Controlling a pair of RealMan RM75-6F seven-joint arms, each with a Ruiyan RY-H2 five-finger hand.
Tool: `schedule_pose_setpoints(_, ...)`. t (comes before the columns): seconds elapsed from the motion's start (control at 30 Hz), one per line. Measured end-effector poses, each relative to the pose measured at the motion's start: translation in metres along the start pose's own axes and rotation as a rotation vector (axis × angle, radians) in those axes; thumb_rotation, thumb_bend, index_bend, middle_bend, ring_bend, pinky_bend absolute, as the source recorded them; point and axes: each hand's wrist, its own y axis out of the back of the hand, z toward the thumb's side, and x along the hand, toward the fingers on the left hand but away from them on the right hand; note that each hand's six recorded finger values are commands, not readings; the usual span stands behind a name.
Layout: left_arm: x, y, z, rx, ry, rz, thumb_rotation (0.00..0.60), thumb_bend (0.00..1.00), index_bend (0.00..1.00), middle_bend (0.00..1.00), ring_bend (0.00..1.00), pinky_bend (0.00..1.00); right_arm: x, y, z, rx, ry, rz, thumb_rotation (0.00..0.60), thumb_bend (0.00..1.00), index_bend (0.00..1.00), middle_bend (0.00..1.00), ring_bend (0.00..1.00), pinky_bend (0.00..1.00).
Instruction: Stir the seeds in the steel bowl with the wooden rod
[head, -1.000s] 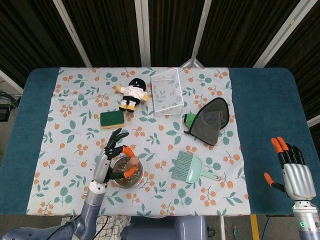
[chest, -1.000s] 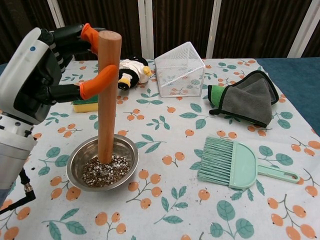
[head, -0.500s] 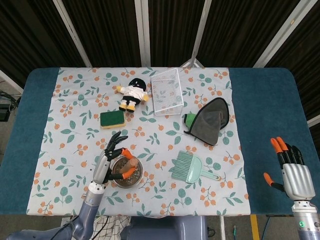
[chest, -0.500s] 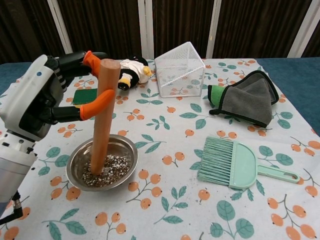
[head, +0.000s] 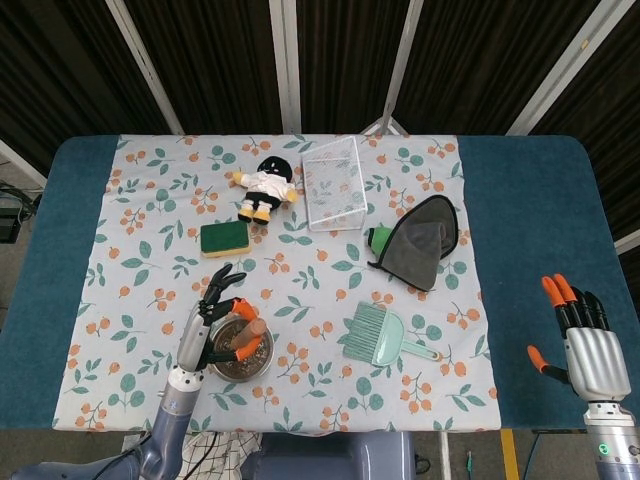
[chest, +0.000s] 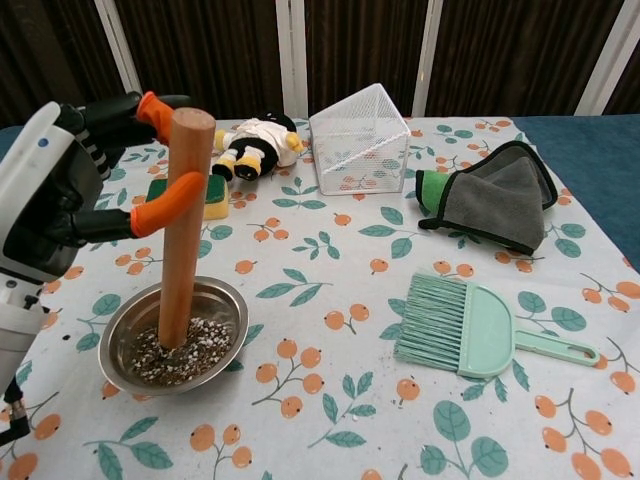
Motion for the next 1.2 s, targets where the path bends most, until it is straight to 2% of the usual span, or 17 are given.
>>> schedule_pose_setpoints(0.23, 0.017, 0.008, 0.018, -0.023, -0.047, 0.040, 0.600, 0.72, 0.64, 0.68, 0.16, 0.05, 0.000, 0.000, 0.000, -0.001, 0.000, -0.002, 0.600, 0.31, 0.00, 0.00, 0.00, 0.00)
schedule_pose_setpoints(0.43, 0.032, 0.015, 0.029, -0.003, -0.070, 0.053, 0.600, 0.72, 0.64, 0.68, 0.16, 0.05, 0.000, 0.001, 0.000, 0.001, 0.000, -0.005, 0.600, 0.31, 0.00, 0.00, 0.00, 0.00)
schedule_pose_setpoints(0.93, 0.035, 0.019, 0.031, 0.011, -0.066, 0.049, 0.600, 0.73, 0.64, 0.68, 0.16, 0.05, 0.000, 0.001, 0.000, 0.002, -0.002, -0.004, 0.600, 0.31, 0.00, 0.00, 0.00, 0.00)
schedule_pose_setpoints(1.03, 0.038, 0.023, 0.033, 0.036, -0.081, 0.047, 0.600, 0.73, 0.64, 0.68, 0.16, 0.05, -0.001, 0.001, 0.000, 0.001, -0.002, -0.004, 0.600, 0.31, 0.00, 0.00, 0.00, 0.00)
schedule_pose_setpoints(1.2, 0.048, 0.042, 0.034, 0.145, -0.117, 0.022, 0.600, 0.73, 0.66, 0.69, 0.17, 0.05, 0.000, 0.001, -0.001, -0.004, -0.006, 0.000, 0.600, 0.31, 0.00, 0.00, 0.00, 0.00)
